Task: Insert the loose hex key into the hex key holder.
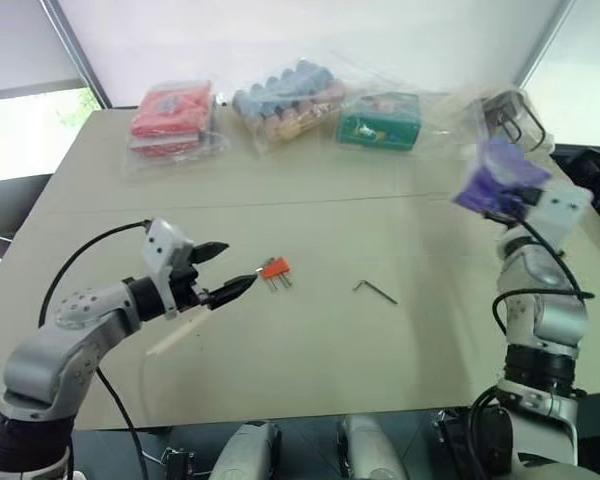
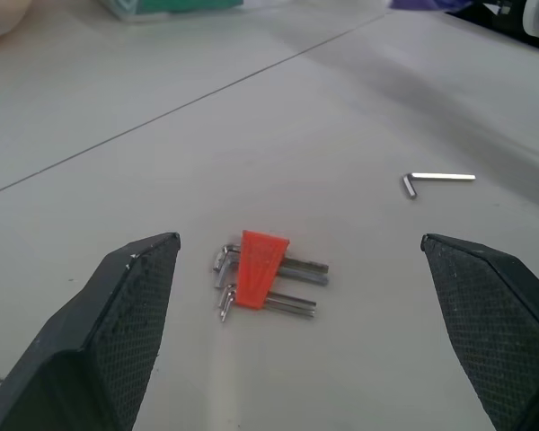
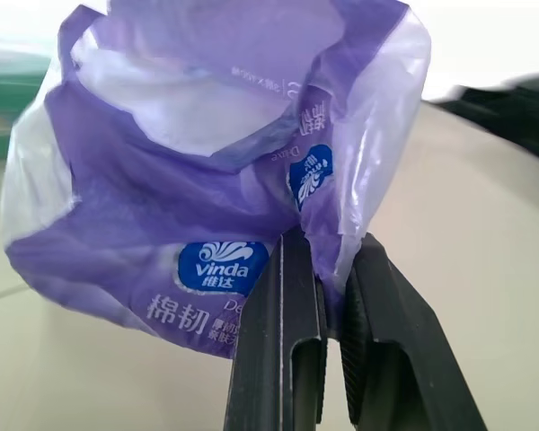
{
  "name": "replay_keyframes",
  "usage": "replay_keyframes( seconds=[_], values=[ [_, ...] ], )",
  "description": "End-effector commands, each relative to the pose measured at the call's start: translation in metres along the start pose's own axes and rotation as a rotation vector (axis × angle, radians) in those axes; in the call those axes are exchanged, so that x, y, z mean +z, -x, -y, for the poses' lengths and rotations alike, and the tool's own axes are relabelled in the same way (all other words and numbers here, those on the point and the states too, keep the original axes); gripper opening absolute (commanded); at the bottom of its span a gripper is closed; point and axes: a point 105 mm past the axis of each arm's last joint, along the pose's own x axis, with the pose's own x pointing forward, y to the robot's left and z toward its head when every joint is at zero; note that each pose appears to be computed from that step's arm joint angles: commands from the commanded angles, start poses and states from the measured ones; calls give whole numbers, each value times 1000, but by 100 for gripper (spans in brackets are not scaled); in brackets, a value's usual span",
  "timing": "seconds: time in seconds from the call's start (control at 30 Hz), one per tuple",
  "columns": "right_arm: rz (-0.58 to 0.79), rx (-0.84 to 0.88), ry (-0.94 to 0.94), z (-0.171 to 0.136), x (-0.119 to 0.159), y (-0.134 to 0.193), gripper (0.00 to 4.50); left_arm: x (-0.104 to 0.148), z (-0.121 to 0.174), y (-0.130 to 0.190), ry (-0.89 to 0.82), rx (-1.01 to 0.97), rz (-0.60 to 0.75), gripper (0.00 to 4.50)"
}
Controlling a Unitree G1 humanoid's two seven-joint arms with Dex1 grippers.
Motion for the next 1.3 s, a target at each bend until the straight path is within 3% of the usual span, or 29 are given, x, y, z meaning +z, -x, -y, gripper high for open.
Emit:
replay_keyframes(
  seconds=[0.03,0.2,0.27,0.37,0.57,0.63,0.77,0.87,0.93,1.1,1.3],
  values=[
    [53,-252,-2,36,16,-6,4,9,2,-1,-41,-12,32,450],
    [1,-442,20,62,6,-6,4,7,0,0,-55,-3,14,450],
    [-11,-443,-6,63,4,-6,4,7,1,1,-56,-2,13,450],
    [-17,-431,-18,62,2,-6,114,6,1,1,-56,-2,12,450],
    [4,-405,-26,60,7,-4,428,7,-1,1,-57,-4,10,450],
    [75,-390,5,59,20,-1,444,7,-1,1,-56,-5,11,450],
    [409,-260,157,30,82,18,444,7,-1,2,-58,-4,9,450],
    [585,-69,197,-9,111,38,444,7,-1,2,-59,-3,9,450],
    [594,150,150,-45,112,46,444,8,-2,2,-59,-2,8,450],
    [361,857,47,-138,71,82,444,8,-3,4,-53,4,8,450],
    [72,1372,257,-185,12,117,444,9,-4,12,-35,7,-1,450]
  ],
)
